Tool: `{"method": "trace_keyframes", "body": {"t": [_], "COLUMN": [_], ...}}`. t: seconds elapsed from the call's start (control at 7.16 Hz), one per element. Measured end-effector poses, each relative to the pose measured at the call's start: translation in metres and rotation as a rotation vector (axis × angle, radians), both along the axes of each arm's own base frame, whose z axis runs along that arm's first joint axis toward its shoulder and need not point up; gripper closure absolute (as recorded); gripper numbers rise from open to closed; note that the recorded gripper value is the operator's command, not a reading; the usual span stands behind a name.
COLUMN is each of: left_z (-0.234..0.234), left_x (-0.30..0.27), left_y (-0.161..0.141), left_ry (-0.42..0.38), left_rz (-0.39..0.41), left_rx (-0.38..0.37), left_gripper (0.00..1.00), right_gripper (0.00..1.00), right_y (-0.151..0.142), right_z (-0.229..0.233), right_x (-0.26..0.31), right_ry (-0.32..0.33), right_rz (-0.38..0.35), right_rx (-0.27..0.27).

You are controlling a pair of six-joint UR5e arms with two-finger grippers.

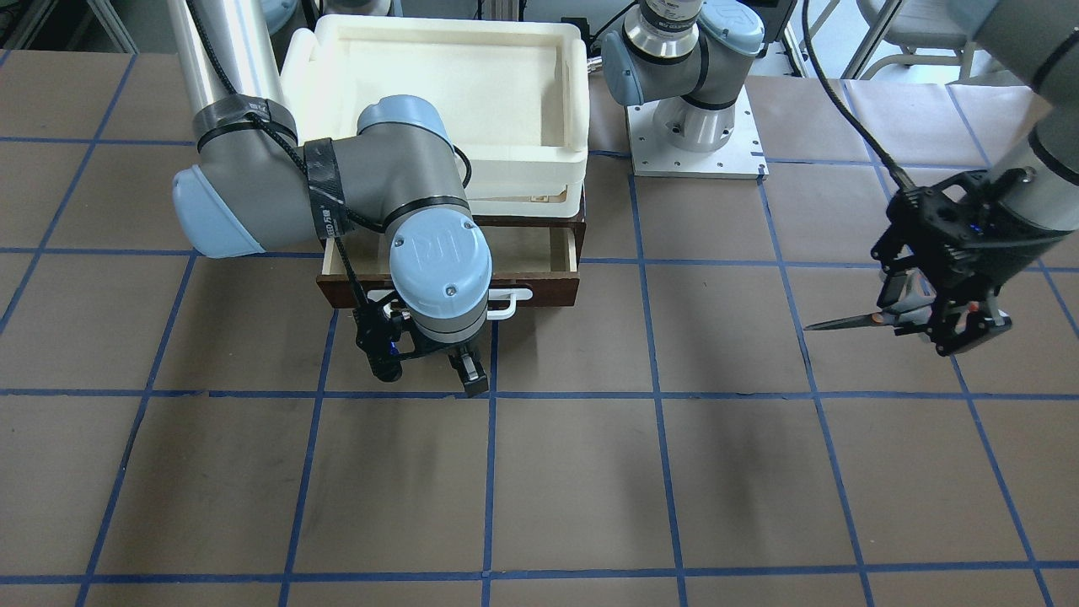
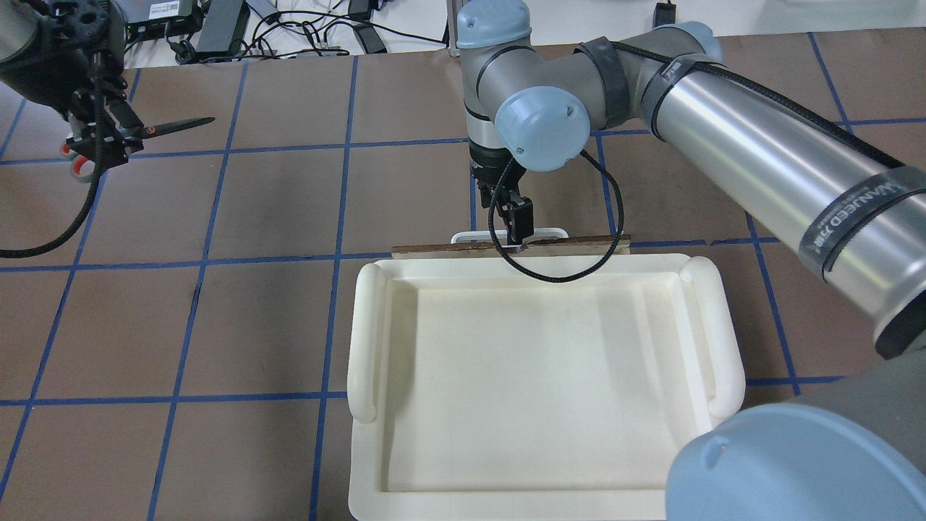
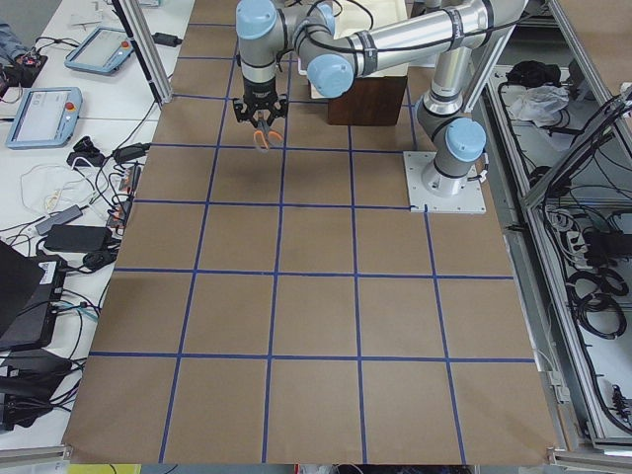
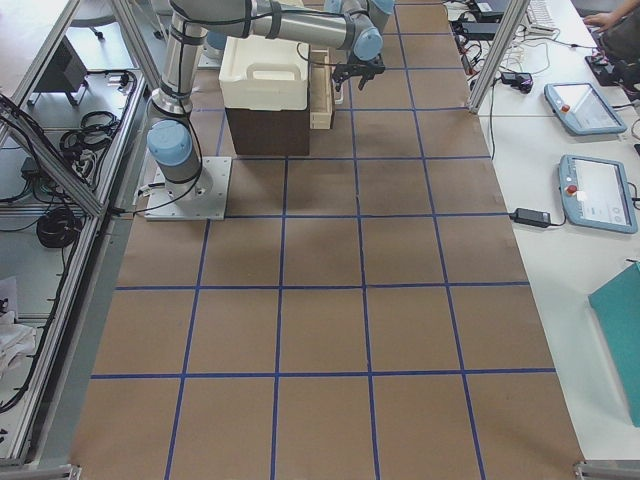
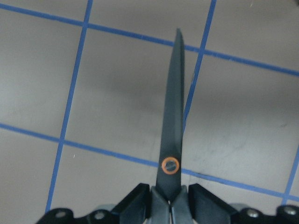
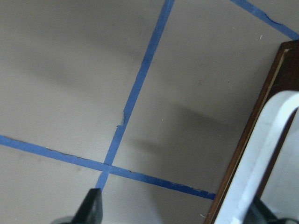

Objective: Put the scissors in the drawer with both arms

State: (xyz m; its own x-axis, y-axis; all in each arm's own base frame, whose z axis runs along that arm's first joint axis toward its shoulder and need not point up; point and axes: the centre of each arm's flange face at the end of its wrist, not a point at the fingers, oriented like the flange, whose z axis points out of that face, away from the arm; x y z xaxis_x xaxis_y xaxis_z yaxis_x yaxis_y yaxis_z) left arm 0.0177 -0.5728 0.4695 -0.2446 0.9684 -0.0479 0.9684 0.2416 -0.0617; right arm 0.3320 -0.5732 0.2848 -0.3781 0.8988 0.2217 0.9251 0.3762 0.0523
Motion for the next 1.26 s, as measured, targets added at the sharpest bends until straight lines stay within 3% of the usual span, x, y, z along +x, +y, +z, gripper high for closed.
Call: {"method": "trace_keyframes", "body": {"t": [0.28,0.56,1.26], "left_z": [0.015,0.013,0.007], "left_x": [-0.083,-0.127,-0.136], "left_y": [0.016,0.031,0.036], "left_ry": [-0.046,-0.056,-0.057], "left_rz": [0.004,0.008,0.019], "left_rx": [0.030,0.057,0.066], "left_gripper": [0.87,0.87,0.87], "right_gripper": [0.00,0.00,0.00], "right_y": [-0.006,-0.016,-0.036], "right_z": [0.001,0.004,0.005], "right_x": [0.002,0.003,0.000], "right_ry": [-0.004,-0.009,-0.020], "right_rz": [0.010,0.011,0.030], "right_rx": [-0.009,-0.024,-0.042]}}
